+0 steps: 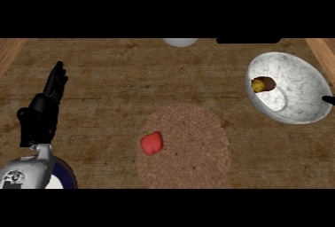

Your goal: Pick the sweet potato from the placemat and place it in the bowl

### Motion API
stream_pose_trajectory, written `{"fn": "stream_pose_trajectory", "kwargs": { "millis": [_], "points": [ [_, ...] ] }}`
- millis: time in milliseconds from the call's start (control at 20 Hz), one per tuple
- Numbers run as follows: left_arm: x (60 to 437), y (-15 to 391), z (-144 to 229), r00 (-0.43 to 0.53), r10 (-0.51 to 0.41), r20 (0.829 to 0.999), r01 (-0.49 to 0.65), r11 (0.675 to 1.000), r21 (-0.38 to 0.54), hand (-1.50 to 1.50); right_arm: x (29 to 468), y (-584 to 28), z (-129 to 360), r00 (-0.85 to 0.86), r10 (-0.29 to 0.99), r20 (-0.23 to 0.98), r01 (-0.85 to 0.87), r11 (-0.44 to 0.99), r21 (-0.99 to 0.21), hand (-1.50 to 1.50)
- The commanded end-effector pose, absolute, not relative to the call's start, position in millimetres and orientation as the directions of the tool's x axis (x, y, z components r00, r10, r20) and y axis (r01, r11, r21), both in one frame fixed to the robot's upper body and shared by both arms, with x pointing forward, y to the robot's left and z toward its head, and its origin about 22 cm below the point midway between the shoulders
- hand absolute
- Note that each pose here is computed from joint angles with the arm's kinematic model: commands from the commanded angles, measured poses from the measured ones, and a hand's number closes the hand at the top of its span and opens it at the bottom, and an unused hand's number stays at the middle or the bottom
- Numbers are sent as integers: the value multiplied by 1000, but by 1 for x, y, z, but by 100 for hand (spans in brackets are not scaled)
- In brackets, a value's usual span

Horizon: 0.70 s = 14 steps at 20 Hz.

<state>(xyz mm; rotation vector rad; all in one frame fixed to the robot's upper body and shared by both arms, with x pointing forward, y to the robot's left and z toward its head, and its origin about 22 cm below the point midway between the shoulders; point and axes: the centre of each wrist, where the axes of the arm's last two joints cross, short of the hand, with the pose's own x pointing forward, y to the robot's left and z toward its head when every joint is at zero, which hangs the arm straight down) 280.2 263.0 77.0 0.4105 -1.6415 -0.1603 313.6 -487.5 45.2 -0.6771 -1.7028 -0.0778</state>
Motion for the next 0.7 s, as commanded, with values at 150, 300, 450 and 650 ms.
{"fn": "stream_pose_trajectory", "kwargs": {
  "millis": [150,300,450,650],
  "points": [
    [277,256,67,-56,-353,934,-162,926,340,0,256,-502,24,-143,340,929,377,887,-267,-150],
    [276,267,82,-80,-363,928,-162,924,348,0,229,-517,25,-180,325,929,360,900,-245,-150],
    [281,271,75,-57,-338,939,-156,932,326,0,217,-504,35,-156,342,927,353,895,-271,-150],
    [274,271,84,-64,-342,937,-161,931,329,0,190,-500,29,-185,343,921,368,893,-259,-150]
  ]
}}
